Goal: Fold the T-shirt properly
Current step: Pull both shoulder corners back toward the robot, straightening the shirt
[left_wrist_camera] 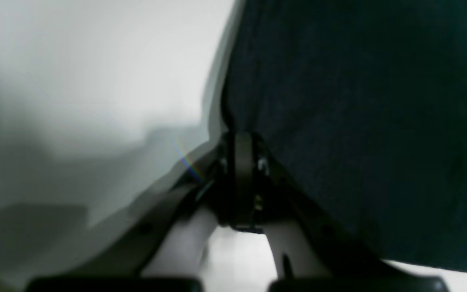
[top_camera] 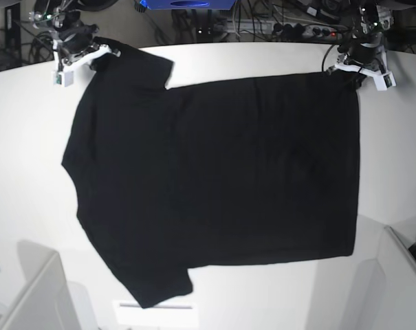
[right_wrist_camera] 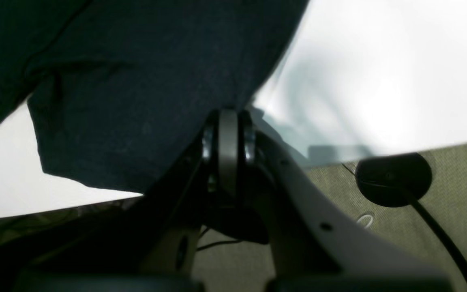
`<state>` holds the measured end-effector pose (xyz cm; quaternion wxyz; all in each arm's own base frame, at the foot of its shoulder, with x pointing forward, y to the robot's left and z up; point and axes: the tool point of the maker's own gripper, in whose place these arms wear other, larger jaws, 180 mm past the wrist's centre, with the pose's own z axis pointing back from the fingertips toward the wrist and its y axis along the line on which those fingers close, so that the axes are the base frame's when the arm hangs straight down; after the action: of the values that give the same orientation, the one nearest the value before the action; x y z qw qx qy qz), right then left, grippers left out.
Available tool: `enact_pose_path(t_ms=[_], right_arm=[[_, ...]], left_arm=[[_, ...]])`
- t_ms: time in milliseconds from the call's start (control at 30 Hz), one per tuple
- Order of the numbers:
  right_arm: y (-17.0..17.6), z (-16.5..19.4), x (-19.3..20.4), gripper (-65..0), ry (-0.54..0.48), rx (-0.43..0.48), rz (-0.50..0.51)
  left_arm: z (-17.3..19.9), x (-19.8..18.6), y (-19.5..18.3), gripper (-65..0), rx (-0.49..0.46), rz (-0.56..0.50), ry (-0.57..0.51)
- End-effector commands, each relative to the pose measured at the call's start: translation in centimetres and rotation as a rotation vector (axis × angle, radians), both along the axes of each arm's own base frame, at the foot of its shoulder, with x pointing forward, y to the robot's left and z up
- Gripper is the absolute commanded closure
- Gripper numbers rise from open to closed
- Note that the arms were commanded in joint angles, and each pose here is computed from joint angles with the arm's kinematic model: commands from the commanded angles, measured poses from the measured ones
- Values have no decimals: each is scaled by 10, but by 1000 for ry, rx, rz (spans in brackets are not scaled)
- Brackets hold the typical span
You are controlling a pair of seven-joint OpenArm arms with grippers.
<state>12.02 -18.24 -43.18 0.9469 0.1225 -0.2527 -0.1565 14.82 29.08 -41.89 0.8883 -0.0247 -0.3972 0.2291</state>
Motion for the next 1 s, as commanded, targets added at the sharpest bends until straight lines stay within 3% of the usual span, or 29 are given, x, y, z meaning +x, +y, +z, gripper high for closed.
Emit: enact_pose_path(t_ms=[0, 333, 633, 967], right_arm=[[-2, 5, -1, 0, -16, -2, -5], [2, 20, -8, 0, -32, -21, 17], [3, 32, 2, 0, -74, -34, 29], [2, 46, 40, 0, -166, -40, 35]], left_arm=[[12, 3, 2, 0, 18, -15, -33], [11, -23, 7, 0, 47, -43, 28], [52, -7, 10, 0, 101, -58, -64], [57, 7, 10, 0, 97, -50, -104]])
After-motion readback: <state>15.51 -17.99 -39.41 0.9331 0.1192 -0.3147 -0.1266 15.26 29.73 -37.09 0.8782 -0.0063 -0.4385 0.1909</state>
